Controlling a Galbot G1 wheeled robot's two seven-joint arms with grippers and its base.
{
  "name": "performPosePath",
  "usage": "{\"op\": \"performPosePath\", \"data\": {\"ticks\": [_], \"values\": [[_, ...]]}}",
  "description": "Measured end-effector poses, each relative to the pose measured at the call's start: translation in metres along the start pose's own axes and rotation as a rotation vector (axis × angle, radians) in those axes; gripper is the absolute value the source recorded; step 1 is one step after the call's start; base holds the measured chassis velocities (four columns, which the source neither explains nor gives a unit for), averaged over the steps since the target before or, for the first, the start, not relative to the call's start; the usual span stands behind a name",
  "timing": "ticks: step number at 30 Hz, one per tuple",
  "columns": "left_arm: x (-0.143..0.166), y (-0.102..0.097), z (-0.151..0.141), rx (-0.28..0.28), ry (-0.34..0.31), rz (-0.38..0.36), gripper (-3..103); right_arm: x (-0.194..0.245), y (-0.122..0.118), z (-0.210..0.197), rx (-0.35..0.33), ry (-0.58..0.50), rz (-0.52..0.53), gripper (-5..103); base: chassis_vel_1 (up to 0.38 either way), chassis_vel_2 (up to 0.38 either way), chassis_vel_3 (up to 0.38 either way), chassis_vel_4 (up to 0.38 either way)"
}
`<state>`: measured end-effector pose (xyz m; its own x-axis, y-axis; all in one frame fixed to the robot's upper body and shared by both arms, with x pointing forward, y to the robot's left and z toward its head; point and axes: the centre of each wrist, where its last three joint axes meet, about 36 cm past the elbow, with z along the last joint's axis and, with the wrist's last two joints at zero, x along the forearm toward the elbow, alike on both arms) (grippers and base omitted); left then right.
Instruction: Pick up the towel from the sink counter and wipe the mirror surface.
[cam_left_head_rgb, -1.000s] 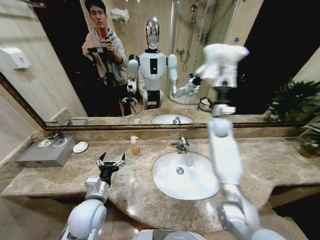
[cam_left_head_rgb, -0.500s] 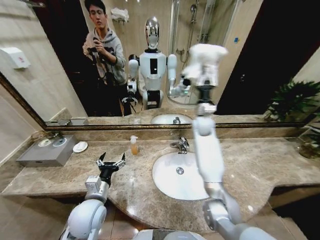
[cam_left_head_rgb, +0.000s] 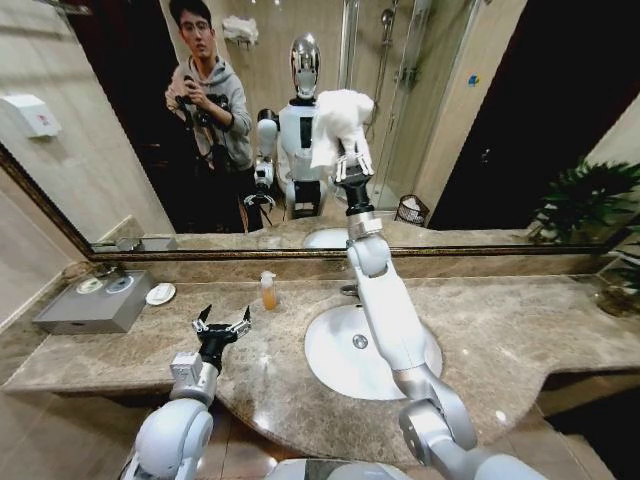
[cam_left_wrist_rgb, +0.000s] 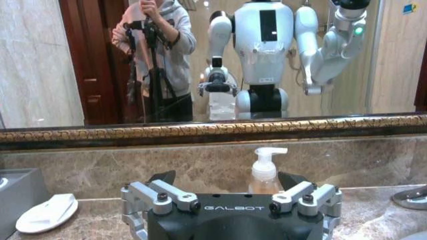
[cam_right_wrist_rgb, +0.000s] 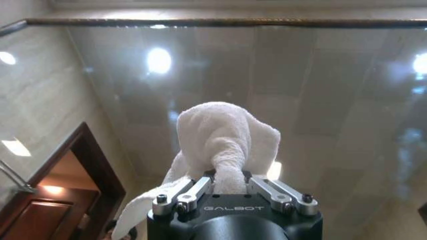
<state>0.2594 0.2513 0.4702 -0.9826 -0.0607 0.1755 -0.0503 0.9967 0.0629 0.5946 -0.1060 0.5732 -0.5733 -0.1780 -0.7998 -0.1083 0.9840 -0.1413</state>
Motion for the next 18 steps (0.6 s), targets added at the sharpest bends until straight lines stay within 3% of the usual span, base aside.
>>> {"op": "performPosePath", "data": {"ticks": [8, 16, 18], "values": [[0.0, 0.0, 0.0, 0.0, 0.0, 0.0, 100, -0.006, -0.005, -0.001, 0.008, -0.003, 0.016, 14, 0.06, 0.059, -0.055, -0.056], [0.0, 0.0, 0.0, 0.0, 0.0, 0.0, 100, -0.02, -0.007, -0.005, 0.015, -0.006, 0.036, 14, 0.188, 0.191, -0.2, -0.18], [0.0, 0.0, 0.0, 0.0, 0.0, 0.0, 100, -0.027, -0.007, -0.012, 0.012, -0.005, 0.086, 14, 0.231, 0.237, -0.209, -0.217]]}}
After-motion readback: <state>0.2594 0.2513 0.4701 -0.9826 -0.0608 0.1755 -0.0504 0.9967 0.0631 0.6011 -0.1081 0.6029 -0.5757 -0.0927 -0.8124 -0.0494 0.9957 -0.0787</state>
